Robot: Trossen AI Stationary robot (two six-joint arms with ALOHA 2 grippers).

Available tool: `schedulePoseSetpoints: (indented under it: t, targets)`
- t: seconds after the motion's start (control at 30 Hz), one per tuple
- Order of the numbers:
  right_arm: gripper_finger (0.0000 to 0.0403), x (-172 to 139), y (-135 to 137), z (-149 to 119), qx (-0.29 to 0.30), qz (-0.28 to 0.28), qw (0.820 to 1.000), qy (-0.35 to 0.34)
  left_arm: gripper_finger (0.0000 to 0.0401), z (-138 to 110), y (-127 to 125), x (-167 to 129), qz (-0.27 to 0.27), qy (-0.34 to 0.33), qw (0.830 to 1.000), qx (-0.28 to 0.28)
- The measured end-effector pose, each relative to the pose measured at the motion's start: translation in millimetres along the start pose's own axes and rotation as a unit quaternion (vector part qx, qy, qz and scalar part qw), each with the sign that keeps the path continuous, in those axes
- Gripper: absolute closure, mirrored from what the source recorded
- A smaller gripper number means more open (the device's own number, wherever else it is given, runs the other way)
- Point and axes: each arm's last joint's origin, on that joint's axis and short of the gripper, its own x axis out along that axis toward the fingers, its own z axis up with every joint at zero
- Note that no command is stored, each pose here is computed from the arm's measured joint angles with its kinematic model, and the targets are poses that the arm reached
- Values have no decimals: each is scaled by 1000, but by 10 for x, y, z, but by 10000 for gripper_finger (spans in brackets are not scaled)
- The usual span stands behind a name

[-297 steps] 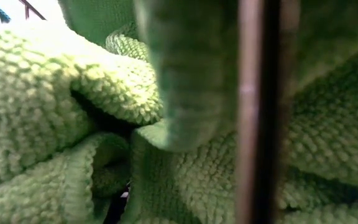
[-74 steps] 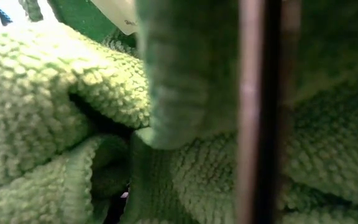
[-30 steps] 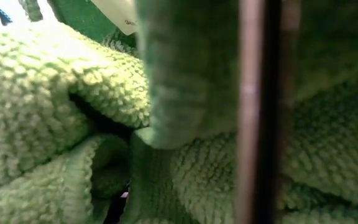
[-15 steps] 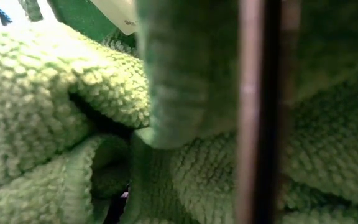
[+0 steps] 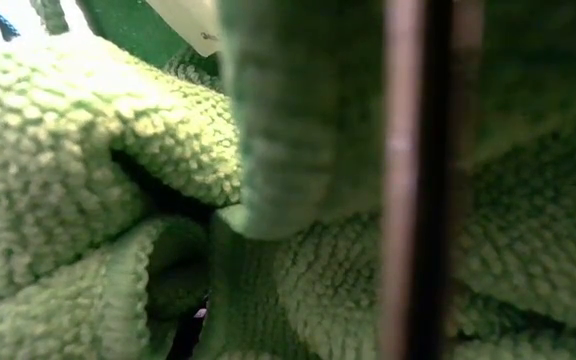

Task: Sort microfiber towel by color & place in baskets
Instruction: Put the white microfiber cloth into the left wire basket

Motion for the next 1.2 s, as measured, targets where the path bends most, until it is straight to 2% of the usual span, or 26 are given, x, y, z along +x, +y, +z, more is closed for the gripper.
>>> schedulePoseSetpoints:
  t: [0.3, 0.53, 0.63, 0.9, 1.2]
  targets:
    - [279, 98, 62, 46, -3, -11, 1000, 27, 298, 0, 0, 0, 0, 0, 1000, 0]
    - [356, -15, 91, 99, 0, 8, 1000, 11, 298, -1, 0, 1, 0, 0, 1000, 0]
    - [386, -91, 115, 146, 4, 26, 1000, -17, 298, -1, 0, 1, 0, 0, 1000, 0]
    - [390, -298, 99, 181, 8, 42, 998, -55, 298, 0, -1, 1, 0, 0, 1000, 0]
    - [390, -746, -65, 156, 23, -2, 990, -138, 298, 1, -1, 1, 0, 0, 1000, -1]
